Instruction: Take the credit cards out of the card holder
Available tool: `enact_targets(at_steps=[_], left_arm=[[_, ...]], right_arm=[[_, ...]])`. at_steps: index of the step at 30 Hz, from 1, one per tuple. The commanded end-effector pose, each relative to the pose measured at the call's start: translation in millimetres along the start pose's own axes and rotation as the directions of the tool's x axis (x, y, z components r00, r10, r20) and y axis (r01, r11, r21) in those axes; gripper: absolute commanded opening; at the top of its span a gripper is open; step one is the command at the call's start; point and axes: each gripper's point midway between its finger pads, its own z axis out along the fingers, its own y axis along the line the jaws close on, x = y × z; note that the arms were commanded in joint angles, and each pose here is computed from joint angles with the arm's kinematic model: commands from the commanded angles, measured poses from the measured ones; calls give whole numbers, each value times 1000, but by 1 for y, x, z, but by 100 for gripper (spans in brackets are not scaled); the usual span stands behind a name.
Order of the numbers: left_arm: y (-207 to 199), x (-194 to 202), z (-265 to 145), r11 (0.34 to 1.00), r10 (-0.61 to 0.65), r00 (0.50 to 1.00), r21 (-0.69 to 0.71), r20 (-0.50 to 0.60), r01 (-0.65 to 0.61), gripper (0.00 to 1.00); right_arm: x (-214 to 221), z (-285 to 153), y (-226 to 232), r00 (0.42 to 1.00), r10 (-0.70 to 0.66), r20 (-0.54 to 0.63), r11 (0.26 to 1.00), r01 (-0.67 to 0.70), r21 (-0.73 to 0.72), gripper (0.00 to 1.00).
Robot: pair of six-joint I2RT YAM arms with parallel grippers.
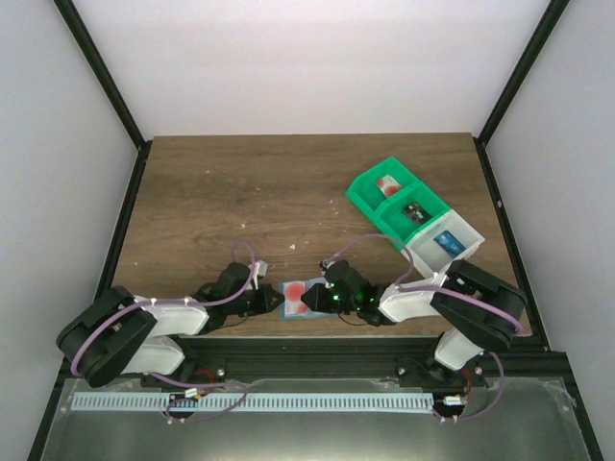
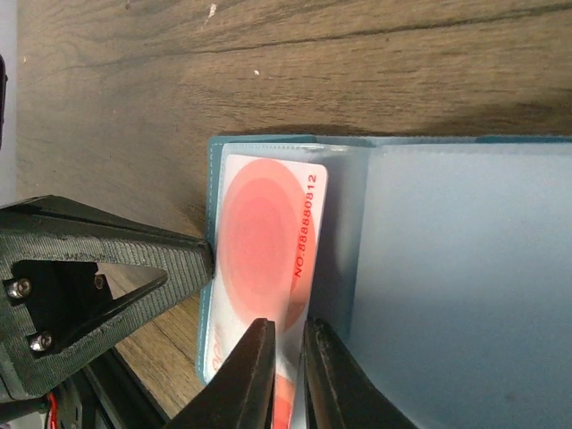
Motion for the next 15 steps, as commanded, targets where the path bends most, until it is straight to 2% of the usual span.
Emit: enact_targets(at_steps=[1, 6, 15], left_arm=[[13, 7, 1, 1000, -7, 1000, -30, -14, 7, 0], [15, 9, 1, 999, -9, 1000, -34, -17, 9, 0], [21, 11, 2, 998, -11, 1000, -55, -18, 10, 0]], right_arm=[[4, 1, 6, 1000, 6, -5, 999, -6, -47, 9], [2, -3, 3, 1000, 12, 16, 999, -12, -35, 1], [1, -13, -3, 999, 17, 49, 999, -16, -28, 1]])
